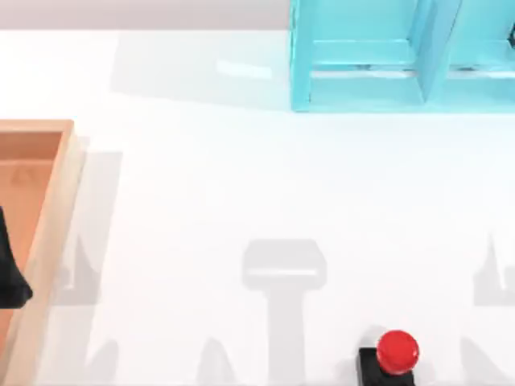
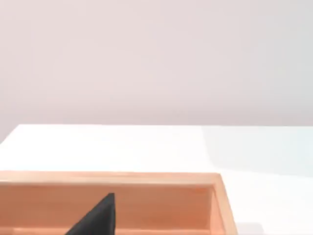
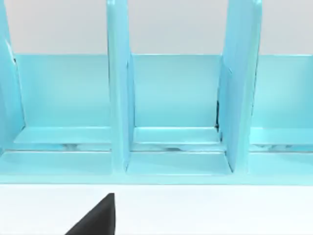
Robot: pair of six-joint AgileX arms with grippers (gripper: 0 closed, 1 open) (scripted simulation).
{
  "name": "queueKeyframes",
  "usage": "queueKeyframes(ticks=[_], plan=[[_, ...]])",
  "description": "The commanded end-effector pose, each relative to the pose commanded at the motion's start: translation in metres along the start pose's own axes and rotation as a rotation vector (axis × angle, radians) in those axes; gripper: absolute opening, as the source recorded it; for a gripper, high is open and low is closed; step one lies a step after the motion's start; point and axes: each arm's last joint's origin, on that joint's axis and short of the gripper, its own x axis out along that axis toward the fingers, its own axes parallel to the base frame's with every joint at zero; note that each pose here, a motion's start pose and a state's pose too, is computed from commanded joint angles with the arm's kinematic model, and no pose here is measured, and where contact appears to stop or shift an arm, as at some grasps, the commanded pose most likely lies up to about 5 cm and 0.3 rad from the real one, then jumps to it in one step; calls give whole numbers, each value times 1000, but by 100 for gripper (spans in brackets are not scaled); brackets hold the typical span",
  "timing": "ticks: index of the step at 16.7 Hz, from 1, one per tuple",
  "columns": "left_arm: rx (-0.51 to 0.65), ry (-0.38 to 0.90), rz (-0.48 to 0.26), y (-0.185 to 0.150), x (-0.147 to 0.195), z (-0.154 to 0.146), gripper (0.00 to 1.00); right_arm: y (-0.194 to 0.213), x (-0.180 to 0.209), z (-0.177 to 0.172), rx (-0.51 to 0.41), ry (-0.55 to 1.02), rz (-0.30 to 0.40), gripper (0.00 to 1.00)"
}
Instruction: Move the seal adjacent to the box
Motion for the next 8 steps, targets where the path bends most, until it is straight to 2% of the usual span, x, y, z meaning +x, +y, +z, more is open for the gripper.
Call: queueKeyframes(ticks=[4,8], plan=[[-16,20,-2,0,0,3,100,0,0,0,0,0,0,100],[-111,159,-5,-3,6,24,100,0,0,0,0,0,0,100]])
